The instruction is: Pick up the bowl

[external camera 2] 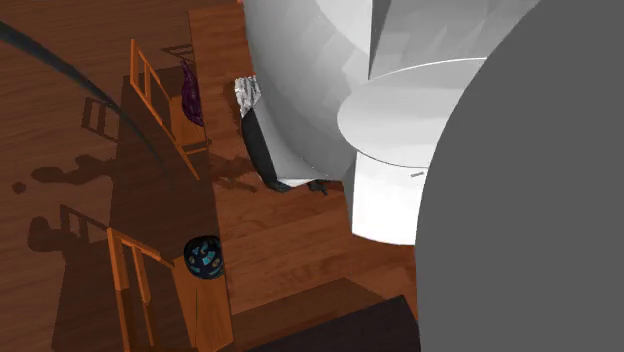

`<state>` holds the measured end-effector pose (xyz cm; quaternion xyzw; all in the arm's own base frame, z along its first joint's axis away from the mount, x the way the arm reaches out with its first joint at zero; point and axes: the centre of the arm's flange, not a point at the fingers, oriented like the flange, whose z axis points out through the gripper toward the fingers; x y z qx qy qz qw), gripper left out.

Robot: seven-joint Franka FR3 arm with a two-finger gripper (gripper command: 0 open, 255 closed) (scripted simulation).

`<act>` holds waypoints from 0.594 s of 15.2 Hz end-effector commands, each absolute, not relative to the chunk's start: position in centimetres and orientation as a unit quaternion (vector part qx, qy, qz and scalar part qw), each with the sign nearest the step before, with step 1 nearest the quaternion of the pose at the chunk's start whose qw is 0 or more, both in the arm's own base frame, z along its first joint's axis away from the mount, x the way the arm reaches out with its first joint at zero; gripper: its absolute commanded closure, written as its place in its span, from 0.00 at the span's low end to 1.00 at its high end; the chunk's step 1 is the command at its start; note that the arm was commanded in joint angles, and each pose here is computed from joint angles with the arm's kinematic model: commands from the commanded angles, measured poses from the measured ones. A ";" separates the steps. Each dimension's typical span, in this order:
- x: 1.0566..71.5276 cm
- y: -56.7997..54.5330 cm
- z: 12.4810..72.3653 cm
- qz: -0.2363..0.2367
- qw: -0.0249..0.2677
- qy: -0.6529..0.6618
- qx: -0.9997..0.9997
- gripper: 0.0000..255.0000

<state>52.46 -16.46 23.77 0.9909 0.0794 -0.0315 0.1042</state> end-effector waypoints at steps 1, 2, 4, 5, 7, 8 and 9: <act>54.0 -17.6 21.9 -0.031 0.110 0.080 0.990 0.00; 54.6 -18.2 21.1 -0.031 0.113 0.080 0.990 0.00; 56.0 -19.6 19.4 -0.030 0.119 0.080 0.989 0.00; 56.7 -20.2 18.5 -0.030 0.122 0.080 0.989 0.00; 58.1 -21.6 16.8 -0.029 0.127 0.080 0.988 0.00; 58.7 -22.3 16.0 -0.029 0.130 0.080 0.988 0.00; 59.4 -22.9 15.2 -0.029 0.133 0.080 0.988 0.00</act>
